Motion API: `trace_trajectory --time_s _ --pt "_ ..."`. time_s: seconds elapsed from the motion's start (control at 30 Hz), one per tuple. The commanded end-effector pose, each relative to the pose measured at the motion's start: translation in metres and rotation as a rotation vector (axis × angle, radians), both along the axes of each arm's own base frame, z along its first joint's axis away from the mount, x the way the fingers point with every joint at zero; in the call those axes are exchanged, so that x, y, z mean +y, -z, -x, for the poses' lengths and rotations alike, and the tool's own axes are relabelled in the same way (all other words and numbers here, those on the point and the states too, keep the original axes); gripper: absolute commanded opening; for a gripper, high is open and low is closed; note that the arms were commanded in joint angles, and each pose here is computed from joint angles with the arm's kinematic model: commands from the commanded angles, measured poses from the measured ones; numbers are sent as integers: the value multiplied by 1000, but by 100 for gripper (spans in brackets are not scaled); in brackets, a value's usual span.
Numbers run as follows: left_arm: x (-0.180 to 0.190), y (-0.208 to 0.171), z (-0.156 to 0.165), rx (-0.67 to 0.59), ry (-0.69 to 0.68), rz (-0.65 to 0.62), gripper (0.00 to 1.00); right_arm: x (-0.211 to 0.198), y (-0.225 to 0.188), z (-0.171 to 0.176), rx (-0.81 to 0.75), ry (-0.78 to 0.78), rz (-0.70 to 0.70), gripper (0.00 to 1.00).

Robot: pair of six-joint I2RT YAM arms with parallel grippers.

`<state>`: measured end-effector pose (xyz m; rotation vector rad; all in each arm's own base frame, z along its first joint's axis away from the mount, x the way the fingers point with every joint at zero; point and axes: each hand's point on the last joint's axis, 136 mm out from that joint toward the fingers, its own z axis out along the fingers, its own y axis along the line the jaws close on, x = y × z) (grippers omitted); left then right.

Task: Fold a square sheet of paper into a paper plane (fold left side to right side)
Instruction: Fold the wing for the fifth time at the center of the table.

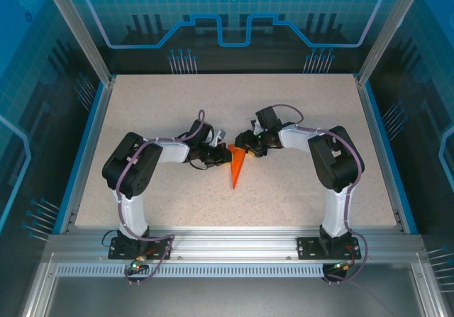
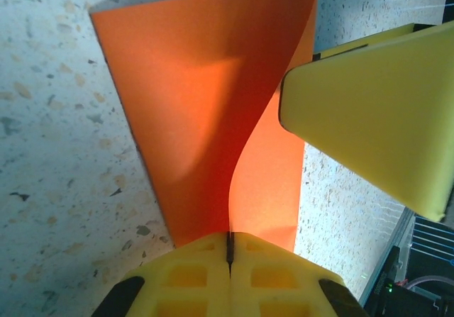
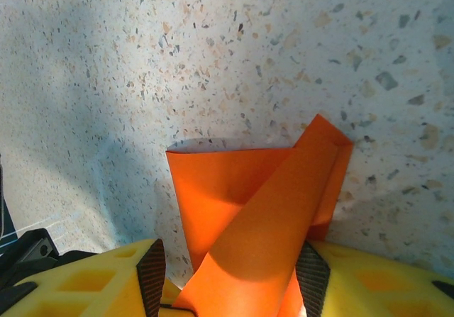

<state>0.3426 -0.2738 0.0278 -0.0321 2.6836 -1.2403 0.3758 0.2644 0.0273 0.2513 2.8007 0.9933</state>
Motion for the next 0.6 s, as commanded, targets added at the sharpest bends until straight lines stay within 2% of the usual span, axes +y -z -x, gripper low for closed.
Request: trace_trajectory --time_s 0.0,0.33,0.57 --pt "4 11 4 16 14 -23 3 -4 28 21 94 -22 67 56" --pt "7 28 10 60 11 -46 3 1 22 18 77 -35 47 56" --pt "8 34 11 75 10 -57 3 2 1 7 6 -23 17 57"
